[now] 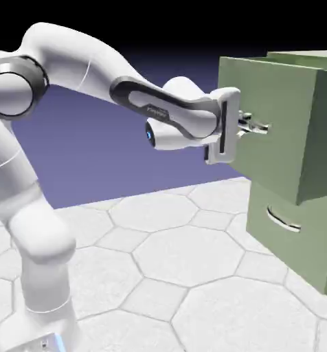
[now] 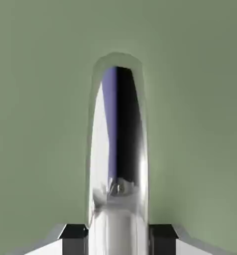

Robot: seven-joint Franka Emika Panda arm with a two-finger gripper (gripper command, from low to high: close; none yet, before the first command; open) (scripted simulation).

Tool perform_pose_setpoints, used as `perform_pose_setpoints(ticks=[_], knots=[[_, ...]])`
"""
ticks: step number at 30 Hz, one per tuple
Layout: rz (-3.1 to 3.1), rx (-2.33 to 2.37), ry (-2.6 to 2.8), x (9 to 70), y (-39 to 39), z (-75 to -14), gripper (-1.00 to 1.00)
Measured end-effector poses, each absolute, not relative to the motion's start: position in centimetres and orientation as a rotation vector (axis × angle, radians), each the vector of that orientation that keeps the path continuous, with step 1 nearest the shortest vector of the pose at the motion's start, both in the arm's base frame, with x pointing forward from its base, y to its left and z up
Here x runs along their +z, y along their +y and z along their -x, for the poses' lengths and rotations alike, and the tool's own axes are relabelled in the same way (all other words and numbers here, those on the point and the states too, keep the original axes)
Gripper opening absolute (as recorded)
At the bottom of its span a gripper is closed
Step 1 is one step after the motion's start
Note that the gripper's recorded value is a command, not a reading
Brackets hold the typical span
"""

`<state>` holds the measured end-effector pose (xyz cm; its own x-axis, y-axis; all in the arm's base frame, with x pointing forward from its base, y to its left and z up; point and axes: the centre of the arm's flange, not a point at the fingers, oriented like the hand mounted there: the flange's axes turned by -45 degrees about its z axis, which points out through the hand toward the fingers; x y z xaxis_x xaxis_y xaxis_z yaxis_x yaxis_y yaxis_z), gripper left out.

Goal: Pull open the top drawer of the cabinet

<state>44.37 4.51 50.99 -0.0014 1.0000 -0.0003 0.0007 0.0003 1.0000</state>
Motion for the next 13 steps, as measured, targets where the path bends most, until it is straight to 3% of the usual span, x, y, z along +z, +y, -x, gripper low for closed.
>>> perform_pose_setpoints(ticks=[10,11,13], knots=[[-1.209,1.210,1.210,51.0,4.5,-37.8,-1.00],[-1.209,1.210,1.210,51.0,4.5,-37.3,1.00],[-1.209,1.210,1.210,51.0,4.5,-37.3,1.00]])
